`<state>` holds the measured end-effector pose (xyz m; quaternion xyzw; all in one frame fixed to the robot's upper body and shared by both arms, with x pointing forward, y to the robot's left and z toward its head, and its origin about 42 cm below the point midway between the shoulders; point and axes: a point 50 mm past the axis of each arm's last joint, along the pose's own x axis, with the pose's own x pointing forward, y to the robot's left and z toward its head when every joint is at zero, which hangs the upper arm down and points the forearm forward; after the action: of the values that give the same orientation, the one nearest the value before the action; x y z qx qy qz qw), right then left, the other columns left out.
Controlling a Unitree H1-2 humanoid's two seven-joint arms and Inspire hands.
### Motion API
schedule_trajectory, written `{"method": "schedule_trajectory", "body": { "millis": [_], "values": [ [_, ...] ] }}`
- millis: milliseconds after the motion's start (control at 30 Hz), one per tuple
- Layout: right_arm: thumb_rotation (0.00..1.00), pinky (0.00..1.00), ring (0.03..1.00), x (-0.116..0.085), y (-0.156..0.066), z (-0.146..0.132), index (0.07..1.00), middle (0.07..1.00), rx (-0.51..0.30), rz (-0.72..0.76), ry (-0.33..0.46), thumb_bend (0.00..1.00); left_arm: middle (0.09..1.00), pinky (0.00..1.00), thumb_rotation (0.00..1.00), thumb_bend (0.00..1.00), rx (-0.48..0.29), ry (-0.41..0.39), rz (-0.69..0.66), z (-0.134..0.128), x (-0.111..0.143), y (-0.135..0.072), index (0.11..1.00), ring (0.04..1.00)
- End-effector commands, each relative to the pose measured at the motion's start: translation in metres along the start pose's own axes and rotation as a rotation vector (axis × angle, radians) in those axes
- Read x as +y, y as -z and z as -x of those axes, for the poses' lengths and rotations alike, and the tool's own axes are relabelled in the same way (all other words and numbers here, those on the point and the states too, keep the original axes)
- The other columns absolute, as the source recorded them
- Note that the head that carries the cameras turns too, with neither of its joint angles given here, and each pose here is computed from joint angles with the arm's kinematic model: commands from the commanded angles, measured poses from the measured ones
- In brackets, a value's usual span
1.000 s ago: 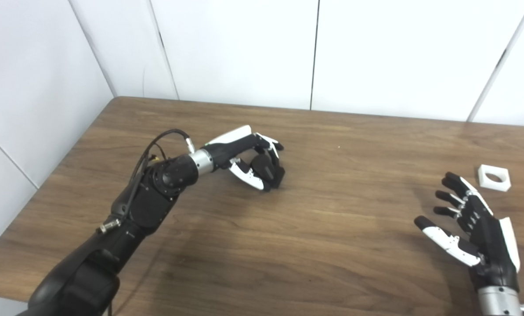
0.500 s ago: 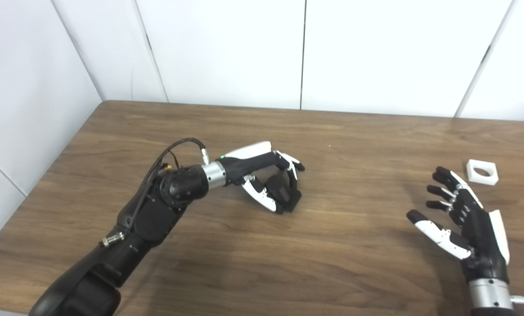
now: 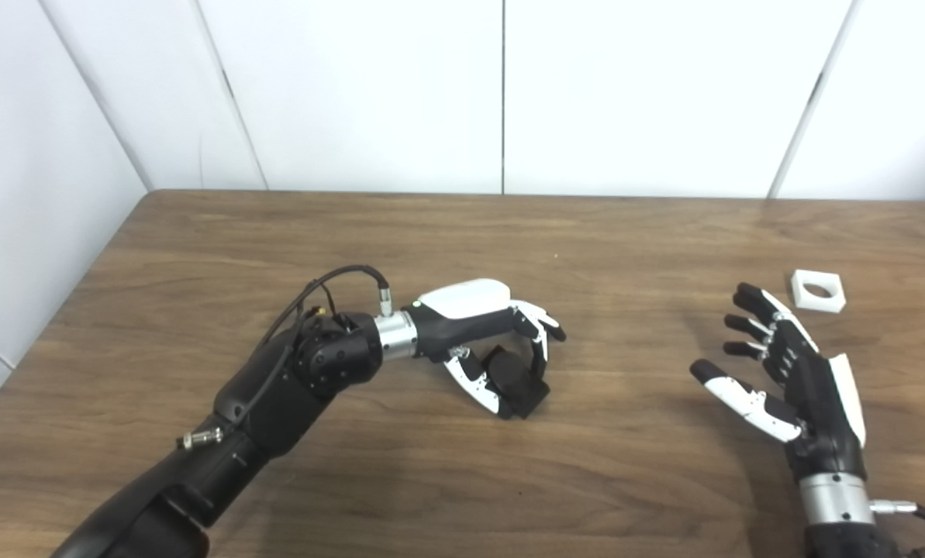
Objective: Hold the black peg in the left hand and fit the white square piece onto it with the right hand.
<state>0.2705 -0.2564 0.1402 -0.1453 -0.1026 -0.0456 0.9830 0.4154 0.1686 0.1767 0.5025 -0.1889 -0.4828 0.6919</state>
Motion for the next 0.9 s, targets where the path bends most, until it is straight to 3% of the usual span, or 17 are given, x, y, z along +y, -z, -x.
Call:
{"method": "schedule_trajectory", "body": {
  "millis": [0, 167, 333, 400, 500, 867],
  "values": [
    [0.38, 0.66, 0.79, 0.001, -0.018, -0.009, 0.845, 0.852, -0.082, -0.003, 0.018, 0.73, 0.864, 0.86, 0.08, 0.52, 0.009, 0.243, -0.047, -0.008, -0.055, -0.002, 0.494, 0.906],
    [0.37, 0.67, 0.8, 0.001, -0.019, -0.01, 0.849, 0.859, -0.082, -0.019, 0.018, 0.73, 0.861, 0.87, 0.07, 0.52, 0.0, 0.299, -0.079, -0.012, -0.064, -0.005, 0.495, 0.901],
    [0.38, 0.67, 0.802, -0.001, -0.019, -0.01, 0.851, 0.861, -0.078, -0.011, 0.019, 0.73, 0.872, 0.88, 0.07, 0.52, 0.008, 0.307, -0.089, -0.013, -0.063, -0.005, 0.497, 0.914],
    [0.38, 0.67, 0.801, -0.001, -0.019, -0.011, 0.85, 0.859, -0.079, -0.015, 0.021, 0.73, 0.873, 0.87, 0.12, 0.79, 0.011, 0.308, -0.09, -0.013, -0.062, -0.005, 0.593, 0.912],
    [0.37, 0.67, 0.802, -0.001, -0.019, -0.011, 0.846, 0.859, -0.076, -0.028, 0.022, 0.73, 0.875, 0.87, 0.16, 0.9, 0.014, 0.309, -0.096, -0.013, -0.06, -0.003, 0.641, 0.911],
    [0.38, 0.66, 0.801, -0.003, -0.021, -0.013, 0.843, 0.858, -0.083, -0.026, 0.024, 0.74, 0.879, 0.85, 0.16, 0.92, 0.035, 0.304, -0.106, -0.01, -0.056, 0.0, 0.665, 0.914]
  ]
}}
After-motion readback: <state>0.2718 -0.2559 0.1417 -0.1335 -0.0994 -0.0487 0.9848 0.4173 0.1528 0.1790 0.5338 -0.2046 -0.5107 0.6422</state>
